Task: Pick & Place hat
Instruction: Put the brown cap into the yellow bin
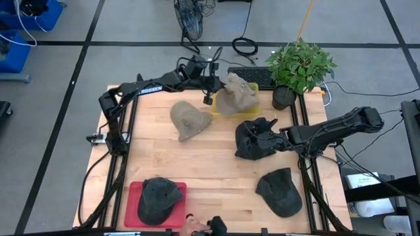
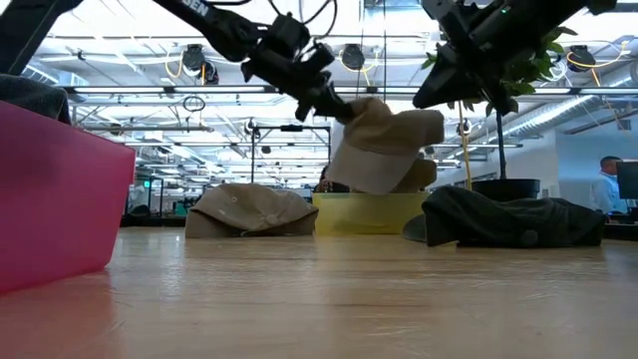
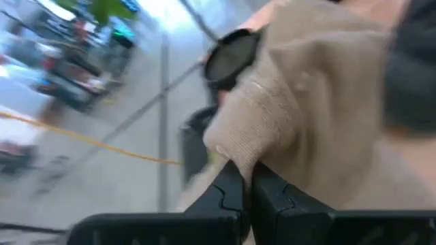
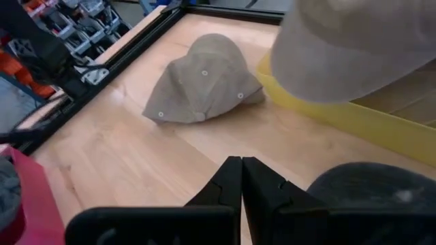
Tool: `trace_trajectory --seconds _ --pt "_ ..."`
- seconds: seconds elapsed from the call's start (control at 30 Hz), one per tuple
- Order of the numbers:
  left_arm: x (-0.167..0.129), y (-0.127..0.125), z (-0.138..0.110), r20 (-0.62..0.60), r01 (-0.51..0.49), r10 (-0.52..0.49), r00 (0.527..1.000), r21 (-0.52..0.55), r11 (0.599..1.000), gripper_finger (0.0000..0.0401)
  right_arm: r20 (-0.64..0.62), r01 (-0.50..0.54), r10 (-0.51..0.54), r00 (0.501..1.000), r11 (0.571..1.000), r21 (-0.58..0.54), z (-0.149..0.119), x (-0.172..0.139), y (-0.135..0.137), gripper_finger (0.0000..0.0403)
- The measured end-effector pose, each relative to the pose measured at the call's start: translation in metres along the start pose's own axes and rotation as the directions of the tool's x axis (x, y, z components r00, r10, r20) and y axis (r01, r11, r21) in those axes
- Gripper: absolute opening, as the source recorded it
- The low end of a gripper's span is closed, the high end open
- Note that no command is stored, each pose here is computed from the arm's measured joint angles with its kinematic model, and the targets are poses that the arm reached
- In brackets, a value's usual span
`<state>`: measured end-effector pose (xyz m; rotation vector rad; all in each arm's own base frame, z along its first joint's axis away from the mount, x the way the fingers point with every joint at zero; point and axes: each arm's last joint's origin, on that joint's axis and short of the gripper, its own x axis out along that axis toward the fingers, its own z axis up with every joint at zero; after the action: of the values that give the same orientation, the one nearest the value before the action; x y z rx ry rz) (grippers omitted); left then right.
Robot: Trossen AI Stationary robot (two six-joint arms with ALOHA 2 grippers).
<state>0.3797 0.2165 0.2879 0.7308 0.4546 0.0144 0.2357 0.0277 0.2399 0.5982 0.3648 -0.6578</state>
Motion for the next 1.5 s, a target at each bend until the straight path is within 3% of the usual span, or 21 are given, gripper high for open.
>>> trace_trajectory --seconds 0.17,0.4,0.57,0.8,1.0,1.13,1.37,1.5 --pt "-0.003 0.009 0.002 0.026 -0.07 0.069 0.997 0.04 0.997 0.0004 -0.007 0.009 -0.009 1.0 1.0 0.006 -0.005 0.007 0.002 0.0" --pt "-0.007 0.017 -0.011 -0.062 -0.127 0.131 0.989 0.069 0.99 0.0005 0.01 0.005 -0.005 1.0 1.0 0.016 -0.005 0.017 0.004 0.0" --pt "-0.005 0.018 -0.022 -0.084 -0.115 0.118 0.989 0.031 0.993 0.0012 0.026 0.003 -0.003 1.0 1.0 0.005 -0.002 0.021 0.004 0.0" --pt "0.007 -0.005 -0.043 -0.198 0.055 -0.067 0.978 -0.063 0.996 0.0009 0.028 0.012 -0.012 1.0 1.0 0.003 -0.001 0.022 0.003 0.0" --pt "0.013 -0.006 -0.048 -0.247 0.02 -0.034 0.968 -0.058 0.998 0.001 0.029 0.015 -0.015 0.999 1.0 -0.01 0.0 0.023 0.002 0.0" --pt "0.015 -0.003 -0.048 -0.251 -0.041 0.012 0.968 -0.11 0.993 0.0009 0.028 0.014 -0.014 1.0 1.0 -0.01 0.0 0.023 0.002 0.0" --pt "0.015 0.0 -0.046 -0.241 -0.086 0.046 0.969 -0.159 0.984 0.0095 0.022 0.018 -0.018 1.0 0.999 -0.028 0.0 0.023 0.001 0.0" --pt "0.014 -0.002 -0.049 -0.322 -0.117 0.064 0.945 -0.151 0.982 0.0153 0.012 0.029 -0.029 1.0 0.998 -0.053 -0.001 0.023 0.0 0.0"
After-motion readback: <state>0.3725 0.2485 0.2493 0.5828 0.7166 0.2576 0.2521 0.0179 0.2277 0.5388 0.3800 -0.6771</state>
